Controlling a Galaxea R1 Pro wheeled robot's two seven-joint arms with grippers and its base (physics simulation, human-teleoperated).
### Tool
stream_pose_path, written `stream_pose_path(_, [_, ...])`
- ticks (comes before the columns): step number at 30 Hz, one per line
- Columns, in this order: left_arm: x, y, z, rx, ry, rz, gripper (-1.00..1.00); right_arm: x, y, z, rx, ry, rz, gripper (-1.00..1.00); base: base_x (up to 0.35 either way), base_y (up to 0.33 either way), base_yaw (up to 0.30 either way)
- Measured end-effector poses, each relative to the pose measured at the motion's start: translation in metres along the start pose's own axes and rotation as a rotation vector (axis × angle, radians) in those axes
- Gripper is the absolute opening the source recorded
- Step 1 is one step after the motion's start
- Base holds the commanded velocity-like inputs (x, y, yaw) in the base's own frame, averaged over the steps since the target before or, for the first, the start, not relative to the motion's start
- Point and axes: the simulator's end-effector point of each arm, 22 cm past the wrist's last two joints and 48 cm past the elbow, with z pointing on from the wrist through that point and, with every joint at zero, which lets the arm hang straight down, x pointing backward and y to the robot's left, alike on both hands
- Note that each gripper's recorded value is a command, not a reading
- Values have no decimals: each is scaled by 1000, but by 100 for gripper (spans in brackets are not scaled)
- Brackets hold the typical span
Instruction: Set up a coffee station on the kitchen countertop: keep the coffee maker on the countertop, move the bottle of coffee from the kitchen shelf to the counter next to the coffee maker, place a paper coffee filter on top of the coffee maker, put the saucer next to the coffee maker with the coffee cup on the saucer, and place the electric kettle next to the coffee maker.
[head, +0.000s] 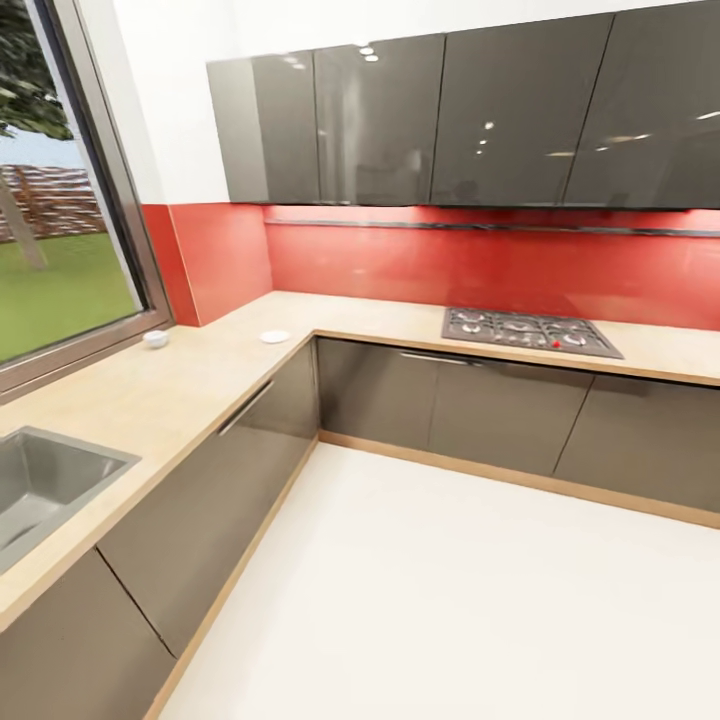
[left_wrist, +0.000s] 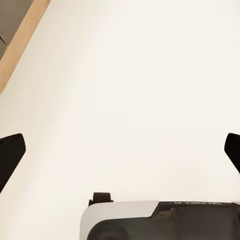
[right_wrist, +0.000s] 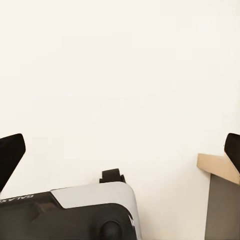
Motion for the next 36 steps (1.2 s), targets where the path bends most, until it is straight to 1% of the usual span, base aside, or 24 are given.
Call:
stream_pose_path(13, [0, 0, 0, 0, -1, 0, 100, 0, 1, 0, -1, 0, 2, 100, 338, -17, 0])
stream_pose_path(36, [0, 0, 0, 0, 0, 1, 100, 0, 1, 0, -3, 0, 1, 100, 315, -118, 0])
